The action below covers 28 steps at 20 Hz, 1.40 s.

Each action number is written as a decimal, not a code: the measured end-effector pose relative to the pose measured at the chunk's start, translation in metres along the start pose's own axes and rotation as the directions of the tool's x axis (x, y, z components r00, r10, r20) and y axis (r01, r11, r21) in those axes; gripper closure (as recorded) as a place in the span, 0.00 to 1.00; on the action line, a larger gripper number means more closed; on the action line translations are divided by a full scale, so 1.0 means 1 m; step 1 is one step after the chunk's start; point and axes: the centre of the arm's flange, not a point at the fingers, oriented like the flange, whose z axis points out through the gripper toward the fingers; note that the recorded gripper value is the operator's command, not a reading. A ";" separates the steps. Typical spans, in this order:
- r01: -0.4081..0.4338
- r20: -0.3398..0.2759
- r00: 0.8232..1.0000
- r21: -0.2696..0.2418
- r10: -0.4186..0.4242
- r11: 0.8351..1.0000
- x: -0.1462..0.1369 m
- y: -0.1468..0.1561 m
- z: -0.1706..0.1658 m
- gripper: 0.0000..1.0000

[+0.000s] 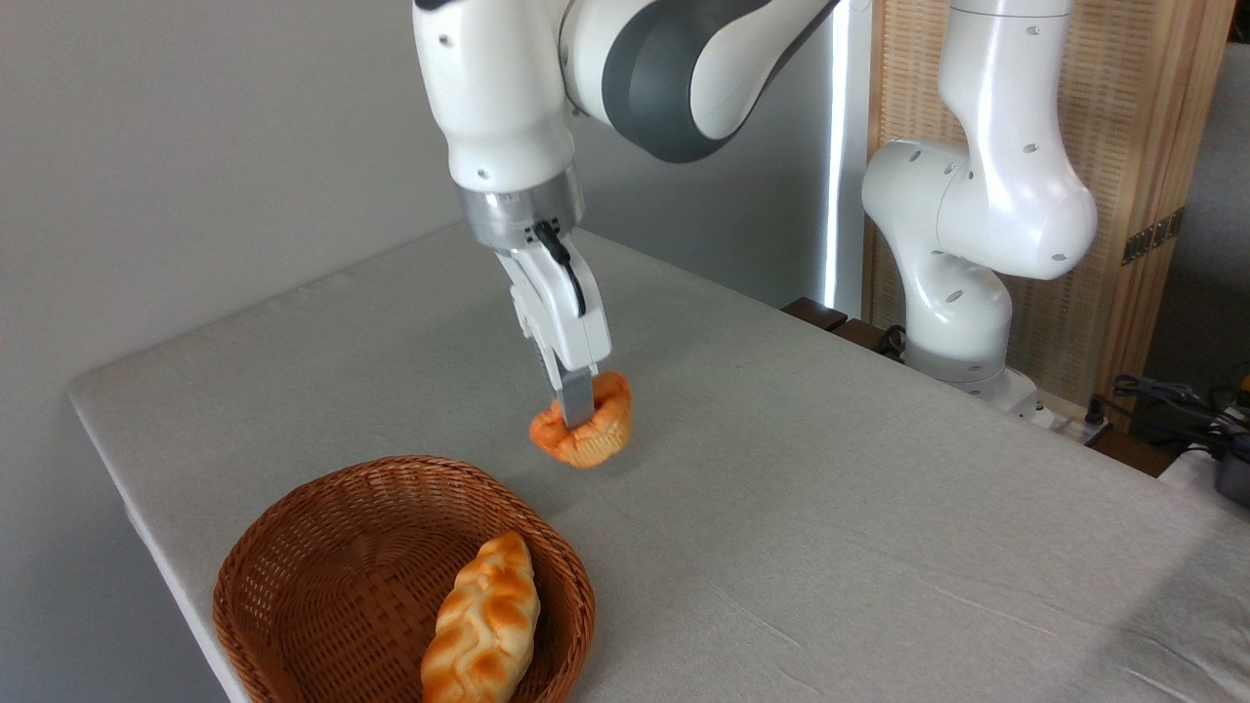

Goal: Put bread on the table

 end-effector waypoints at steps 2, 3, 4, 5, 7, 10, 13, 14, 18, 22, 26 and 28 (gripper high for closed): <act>-0.022 0.028 0.999 -0.006 0.022 1.000 0.001 0.002 0.019 0.00; -0.028 0.039 0.999 -0.007 0.028 1.000 0.001 0.003 0.030 0.00; -0.032 0.045 0.998 -0.008 0.033 0.999 0.002 0.003 0.040 0.00; -0.035 0.048 0.998 -0.009 0.036 0.999 0.004 0.003 0.046 0.00; -0.040 0.049 0.998 -0.009 0.040 0.999 0.006 0.004 0.048 0.00; -0.042 0.047 0.998 -0.005 0.042 0.999 0.006 0.005 0.046 0.00; -0.032 0.032 0.999 0.018 0.032 0.999 0.008 0.004 0.034 0.00; 0.000 0.019 1.000 0.036 -0.001 0.999 0.011 0.003 0.024 0.00; 0.150 -0.055 0.988 0.113 -0.145 0.982 0.030 0.003 -0.036 0.00; 0.206 -0.078 0.977 0.117 -0.197 0.972 0.039 -0.001 -0.102 0.00; 0.243 -0.099 0.968 0.125 -0.232 0.962 0.049 -0.017 -0.137 0.00; 0.246 -0.091 0.967 0.115 -0.237 0.962 0.050 -0.021 -0.138 0.00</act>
